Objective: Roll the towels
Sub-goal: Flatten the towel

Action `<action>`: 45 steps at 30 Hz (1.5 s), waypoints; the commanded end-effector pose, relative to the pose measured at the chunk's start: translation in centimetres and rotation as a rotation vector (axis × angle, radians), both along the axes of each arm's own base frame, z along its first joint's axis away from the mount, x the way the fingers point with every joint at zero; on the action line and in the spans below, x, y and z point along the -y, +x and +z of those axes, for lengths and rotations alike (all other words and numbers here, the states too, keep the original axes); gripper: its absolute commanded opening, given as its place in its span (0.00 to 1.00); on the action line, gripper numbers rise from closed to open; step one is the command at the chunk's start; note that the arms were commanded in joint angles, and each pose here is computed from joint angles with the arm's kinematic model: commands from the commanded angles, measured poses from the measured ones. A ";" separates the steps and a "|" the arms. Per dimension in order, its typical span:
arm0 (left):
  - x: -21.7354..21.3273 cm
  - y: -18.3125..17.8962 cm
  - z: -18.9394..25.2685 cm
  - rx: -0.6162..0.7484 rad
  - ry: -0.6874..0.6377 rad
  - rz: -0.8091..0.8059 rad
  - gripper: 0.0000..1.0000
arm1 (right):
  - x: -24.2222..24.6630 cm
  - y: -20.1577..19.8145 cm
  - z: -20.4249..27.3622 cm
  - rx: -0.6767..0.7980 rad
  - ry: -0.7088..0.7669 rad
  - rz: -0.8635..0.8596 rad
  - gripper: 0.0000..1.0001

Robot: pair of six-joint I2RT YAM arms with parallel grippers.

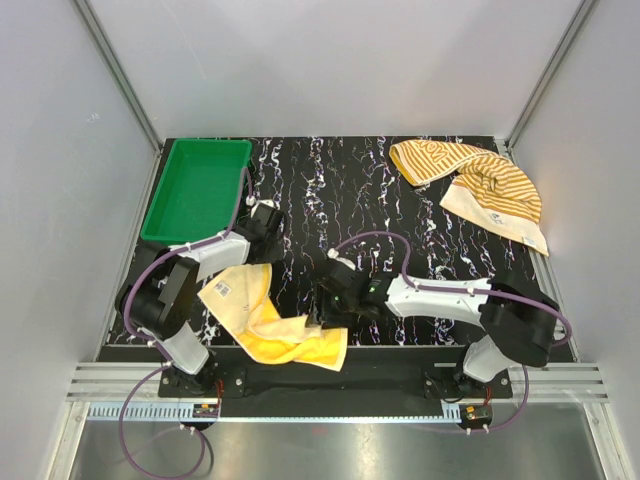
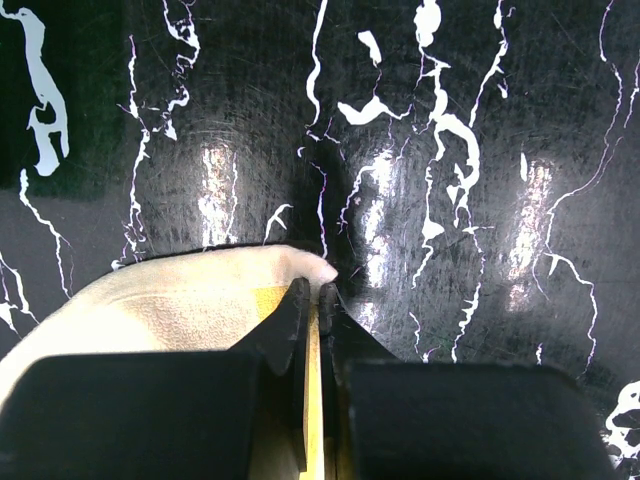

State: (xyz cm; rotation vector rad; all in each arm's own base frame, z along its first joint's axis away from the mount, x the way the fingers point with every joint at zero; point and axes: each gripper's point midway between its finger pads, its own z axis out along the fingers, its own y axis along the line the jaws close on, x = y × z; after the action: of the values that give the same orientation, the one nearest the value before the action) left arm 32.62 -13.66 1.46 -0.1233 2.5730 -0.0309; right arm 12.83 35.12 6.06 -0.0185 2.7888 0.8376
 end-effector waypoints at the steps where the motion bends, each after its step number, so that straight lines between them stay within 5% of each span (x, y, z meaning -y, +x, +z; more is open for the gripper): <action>1: -0.8 -2.1 -2.2 -0.086 0.015 -0.012 0.00 | -1.9 1.2 0.8 0.037 0.025 -0.015 0.44; 6: -0.8 -2.0 -2.2 -0.085 0.012 -0.012 0.00 | -1.6 0.9 -0.1 0.021 0.005 -0.013 0.29; 9: -0.8 -2.1 -2.1 -0.088 0.008 -0.009 0.00 | -0.9 0.8 -0.2 0.026 -0.006 -0.017 0.00; 18: -0.9 -3.0 1.5 -0.022 -0.056 0.035 0.00 | 3.7 0.3 2.1 0.092 -0.030 -0.086 0.00; 29: -0.1 -3.4 13.0 0.199 -0.222 0.054 0.00 | 12.4 4.5 7.2 0.234 -0.112 -0.258 0.00; 45: -0.5 5.9 10.8 0.110 -0.070 0.111 0.00 | 20.4 19.0 4.3 0.150 -0.239 -0.329 0.00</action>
State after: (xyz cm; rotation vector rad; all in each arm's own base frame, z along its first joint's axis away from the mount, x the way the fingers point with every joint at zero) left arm 35.67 -14.12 10.39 -0.2578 2.5150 -0.0997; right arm 29.08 15.13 9.66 0.4109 2.6526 0.3634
